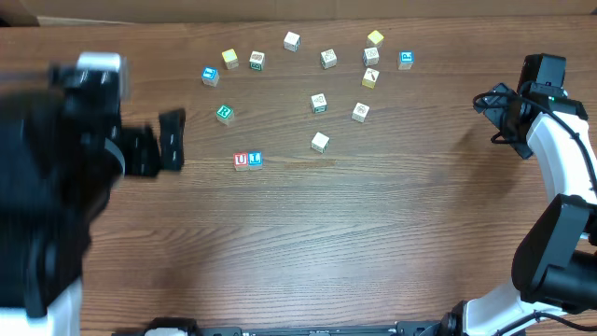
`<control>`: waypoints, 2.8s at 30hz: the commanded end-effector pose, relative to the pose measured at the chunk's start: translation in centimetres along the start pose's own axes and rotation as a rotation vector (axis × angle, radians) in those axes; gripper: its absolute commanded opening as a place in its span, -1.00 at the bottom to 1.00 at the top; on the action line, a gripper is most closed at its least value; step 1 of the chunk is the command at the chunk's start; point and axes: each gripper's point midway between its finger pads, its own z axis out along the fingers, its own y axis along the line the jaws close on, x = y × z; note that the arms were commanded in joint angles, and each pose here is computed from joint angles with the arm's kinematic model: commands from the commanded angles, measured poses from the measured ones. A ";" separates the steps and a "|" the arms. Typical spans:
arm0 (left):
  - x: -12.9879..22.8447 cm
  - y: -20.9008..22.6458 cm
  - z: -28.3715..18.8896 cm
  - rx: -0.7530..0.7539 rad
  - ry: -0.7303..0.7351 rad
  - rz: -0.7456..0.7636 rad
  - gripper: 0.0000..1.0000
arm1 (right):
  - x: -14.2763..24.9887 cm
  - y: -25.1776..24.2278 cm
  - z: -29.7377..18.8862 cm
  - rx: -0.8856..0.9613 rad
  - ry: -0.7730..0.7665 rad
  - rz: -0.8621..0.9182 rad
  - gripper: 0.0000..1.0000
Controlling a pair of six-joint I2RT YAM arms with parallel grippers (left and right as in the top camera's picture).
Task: Form a horizontal line
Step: 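Move the left gripper forward over the green R block in the arc, then lower and close the left gripper on the green R block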
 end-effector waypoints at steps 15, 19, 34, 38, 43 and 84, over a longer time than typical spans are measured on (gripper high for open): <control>3.5 -0.5 19.1 0.069 0.501 -0.070 -0.67 | -0.9 0.2 -0.8 -0.007 -0.032 0.000 1.00; 7.7 -0.8 22.7 0.076 0.678 -0.044 -0.41 | -0.9 0.2 -0.8 -0.007 -0.032 0.000 1.00; 16.8 -0.1 36.4 0.111 0.863 0.090 0.12 | -0.9 0.2 -0.8 -0.007 -0.032 0.000 1.00; 16.5 -0.1 37.9 0.125 0.818 0.132 0.29 | -0.9 0.2 -0.9 -0.007 -0.032 0.000 1.00; 15.6 0.0 38.9 0.150 0.760 0.208 0.60 | -0.9 0.2 -0.8 -0.007 -0.032 0.000 1.00; 18.9 -0.3 41.4 0.088 0.823 0.232 0.08 | -0.9 0.2 -0.8 -0.007 -0.032 0.000 1.00</control>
